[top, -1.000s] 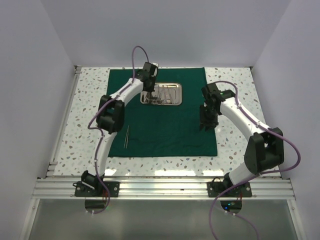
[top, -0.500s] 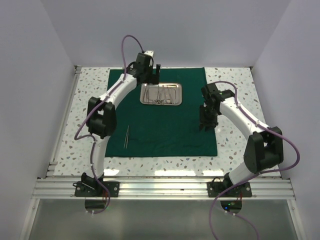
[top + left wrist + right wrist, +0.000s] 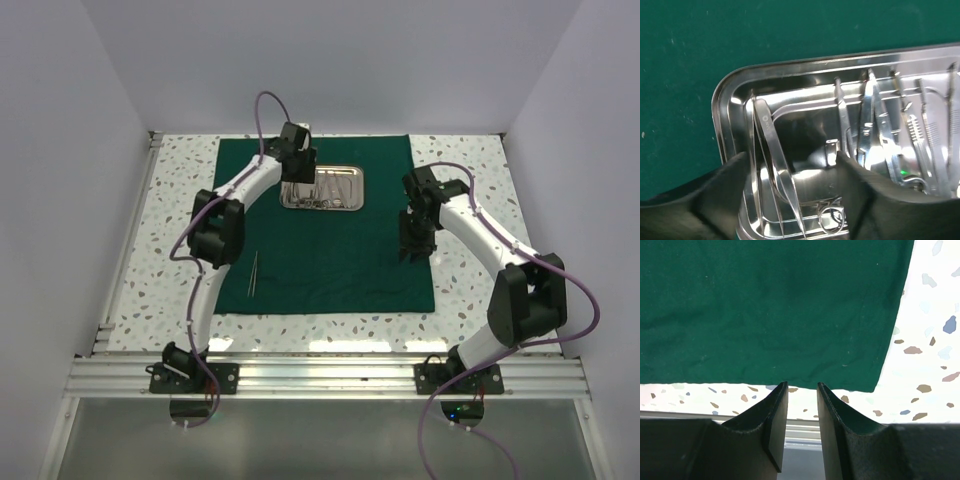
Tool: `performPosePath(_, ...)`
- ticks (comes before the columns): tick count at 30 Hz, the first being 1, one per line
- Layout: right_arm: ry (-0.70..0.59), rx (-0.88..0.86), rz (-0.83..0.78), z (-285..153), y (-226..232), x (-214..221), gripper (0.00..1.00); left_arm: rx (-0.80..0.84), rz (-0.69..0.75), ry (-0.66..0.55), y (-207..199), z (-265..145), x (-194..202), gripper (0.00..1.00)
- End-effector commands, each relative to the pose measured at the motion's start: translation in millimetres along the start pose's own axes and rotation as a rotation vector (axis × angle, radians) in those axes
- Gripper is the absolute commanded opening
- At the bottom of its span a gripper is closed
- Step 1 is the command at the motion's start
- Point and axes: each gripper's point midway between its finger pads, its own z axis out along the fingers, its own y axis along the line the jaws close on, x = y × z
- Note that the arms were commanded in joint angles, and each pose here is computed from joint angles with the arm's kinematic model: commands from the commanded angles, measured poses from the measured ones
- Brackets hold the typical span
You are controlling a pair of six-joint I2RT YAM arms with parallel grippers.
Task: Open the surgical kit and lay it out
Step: Pick up the medical item from the container.
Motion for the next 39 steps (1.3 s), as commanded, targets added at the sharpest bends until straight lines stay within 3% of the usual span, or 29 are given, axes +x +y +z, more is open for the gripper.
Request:
performPosePath(1,-0.027,0.001,-0.022,-11,-2,-1,0.34,-0.033,-0.033,-0.028,8,-4,-12,0.68)
performPosePath(5,-0.02,0.004,-0.02,-9,-2,-1,0.34,-0.026,-0.033,-0.031,7,-9,-11,0.46)
performPosePath(8,-0.016,0.003,-0.016,-5,-1,-3,0.34,-0.03,-0.026,-0.045,4,-18,-15,0.4)
performPosePath(31,0.001,-0.003,-0.008,4,1,-2,0.33,-0.093,-0.019,0.005,-4,-39,12,0.32)
performPosePath(39,-0.001,-0.009,-0.008,4,3,-3,0.33,-0.073,-0.007,0.053,-9,-27,30,0.29)
